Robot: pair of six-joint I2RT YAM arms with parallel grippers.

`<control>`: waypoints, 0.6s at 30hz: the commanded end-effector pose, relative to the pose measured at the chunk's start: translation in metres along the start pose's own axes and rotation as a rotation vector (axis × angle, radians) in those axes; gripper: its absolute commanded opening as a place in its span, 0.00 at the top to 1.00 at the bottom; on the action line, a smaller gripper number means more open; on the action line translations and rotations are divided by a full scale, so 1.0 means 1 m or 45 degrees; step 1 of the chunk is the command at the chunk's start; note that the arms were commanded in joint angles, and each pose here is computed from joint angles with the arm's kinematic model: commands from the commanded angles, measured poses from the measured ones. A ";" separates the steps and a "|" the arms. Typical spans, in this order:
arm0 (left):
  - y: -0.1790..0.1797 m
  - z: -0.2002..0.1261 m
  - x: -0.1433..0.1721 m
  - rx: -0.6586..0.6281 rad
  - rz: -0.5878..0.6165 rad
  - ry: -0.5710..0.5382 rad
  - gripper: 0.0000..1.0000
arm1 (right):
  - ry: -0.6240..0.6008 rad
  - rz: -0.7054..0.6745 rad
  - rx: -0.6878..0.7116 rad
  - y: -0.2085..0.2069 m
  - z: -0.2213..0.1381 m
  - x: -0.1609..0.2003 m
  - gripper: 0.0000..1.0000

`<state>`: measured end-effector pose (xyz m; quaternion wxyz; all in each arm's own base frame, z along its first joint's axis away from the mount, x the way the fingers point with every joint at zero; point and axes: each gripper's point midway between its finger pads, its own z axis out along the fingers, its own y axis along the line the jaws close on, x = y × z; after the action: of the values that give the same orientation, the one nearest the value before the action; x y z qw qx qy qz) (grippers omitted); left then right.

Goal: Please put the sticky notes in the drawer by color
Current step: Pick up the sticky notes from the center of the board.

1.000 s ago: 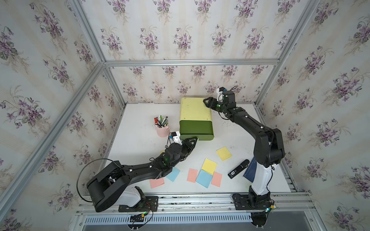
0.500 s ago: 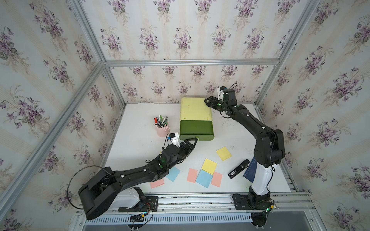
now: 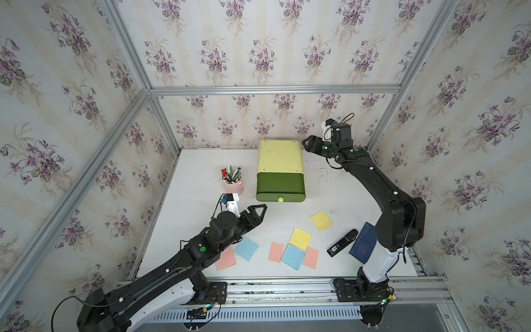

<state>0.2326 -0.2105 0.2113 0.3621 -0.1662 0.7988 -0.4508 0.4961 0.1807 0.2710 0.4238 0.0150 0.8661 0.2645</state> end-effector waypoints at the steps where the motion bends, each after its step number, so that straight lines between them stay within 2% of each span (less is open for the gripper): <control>1: 0.038 -0.027 -0.003 -0.260 0.274 0.082 0.16 | 0.042 -0.076 -0.011 0.000 -0.017 0.020 0.20; 2: 0.037 -0.034 -0.008 -0.283 0.369 0.080 0.15 | 0.059 -0.085 -0.004 -0.002 -0.023 0.028 0.20; 4: 0.040 -0.048 -0.018 -0.383 0.569 0.099 0.04 | 0.072 -0.108 0.020 -0.009 -0.039 0.044 0.20; 5: 0.043 -0.055 -0.025 -0.466 0.617 0.100 0.00 | 0.077 -0.113 0.037 -0.014 -0.045 0.052 0.21; 7: 0.058 -0.063 -0.034 -0.662 0.697 0.166 0.00 | 0.085 -0.109 0.053 -0.024 -0.060 0.069 0.20; 9: 0.072 -0.061 -0.033 -0.792 0.690 0.270 0.00 | 0.116 -0.107 0.033 -0.031 -0.071 0.086 0.20; 14: 0.102 -0.043 -0.019 -0.944 0.614 0.485 0.00 | 0.119 -0.068 -0.010 -0.047 -0.091 0.136 0.20; 16: 0.111 -0.031 -0.015 -0.945 0.565 0.548 0.00 | 0.148 -0.068 -0.010 -0.054 -0.092 0.157 0.20; 18: 0.112 -0.014 -0.006 -0.854 0.496 0.629 0.00 | 0.172 -0.052 0.033 -0.065 -0.090 0.170 0.20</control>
<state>0.2374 -0.1234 0.1358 0.2103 -0.0333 0.9743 -0.0736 0.3303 0.1274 0.1618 0.3499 -0.0117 0.9046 0.2433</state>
